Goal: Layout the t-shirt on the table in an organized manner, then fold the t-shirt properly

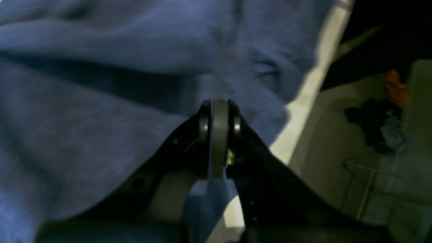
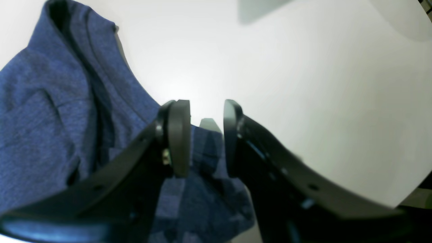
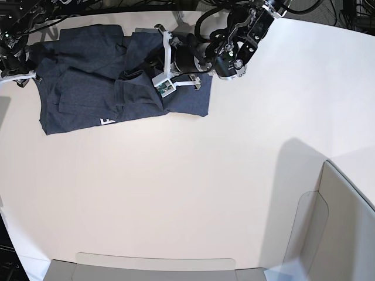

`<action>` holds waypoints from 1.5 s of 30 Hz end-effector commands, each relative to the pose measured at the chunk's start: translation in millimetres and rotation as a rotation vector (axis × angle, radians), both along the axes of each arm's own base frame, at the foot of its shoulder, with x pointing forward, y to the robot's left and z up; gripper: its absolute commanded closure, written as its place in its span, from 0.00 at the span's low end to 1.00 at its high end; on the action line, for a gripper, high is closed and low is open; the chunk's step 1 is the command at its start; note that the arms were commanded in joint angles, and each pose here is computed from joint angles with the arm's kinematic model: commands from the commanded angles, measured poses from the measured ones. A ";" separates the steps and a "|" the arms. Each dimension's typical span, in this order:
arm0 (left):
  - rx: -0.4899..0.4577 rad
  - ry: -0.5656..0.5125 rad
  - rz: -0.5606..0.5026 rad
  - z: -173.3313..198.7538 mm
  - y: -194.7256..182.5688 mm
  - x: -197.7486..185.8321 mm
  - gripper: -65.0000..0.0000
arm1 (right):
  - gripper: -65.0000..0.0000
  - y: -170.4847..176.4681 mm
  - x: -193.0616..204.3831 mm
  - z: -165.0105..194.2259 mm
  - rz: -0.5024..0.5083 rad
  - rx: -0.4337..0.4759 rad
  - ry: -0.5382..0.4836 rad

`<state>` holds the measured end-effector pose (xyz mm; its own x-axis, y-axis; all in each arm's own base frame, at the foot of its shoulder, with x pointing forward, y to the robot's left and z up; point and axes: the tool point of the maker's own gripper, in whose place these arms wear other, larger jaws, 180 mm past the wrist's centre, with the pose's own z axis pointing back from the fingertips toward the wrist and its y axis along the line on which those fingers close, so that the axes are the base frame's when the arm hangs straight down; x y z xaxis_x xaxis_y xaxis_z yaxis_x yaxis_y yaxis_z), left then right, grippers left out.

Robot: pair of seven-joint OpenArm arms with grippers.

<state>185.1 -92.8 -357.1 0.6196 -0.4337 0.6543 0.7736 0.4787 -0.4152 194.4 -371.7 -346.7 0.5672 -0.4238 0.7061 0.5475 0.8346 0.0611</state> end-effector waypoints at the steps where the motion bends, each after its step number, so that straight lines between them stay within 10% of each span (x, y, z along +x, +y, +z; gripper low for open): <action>1: -0.039 -0.024 0.031 11.0 1.4 11.2 1.00 | 0.74 -5.6 6.2 12.9 0.012 -0.037 -0.036; 28: -0.158 -0.104 0.143 48.0 -19.2 83.0 1.00 | 0.74 -7.9 5.1 14.2 0.018 -0.047 -0.033; 38: -0.096 -0.068 0.149 24.2 6.7 56.7 1.00 | 0.73 -14.3 34.8 62.7 0.242 -0.132 -0.168; 45: -0.066 -0.052 0.147 14.0 15.6 50.1 1.00 | 0.65 -5.6 36.8 50.0 0.399 0.034 -0.219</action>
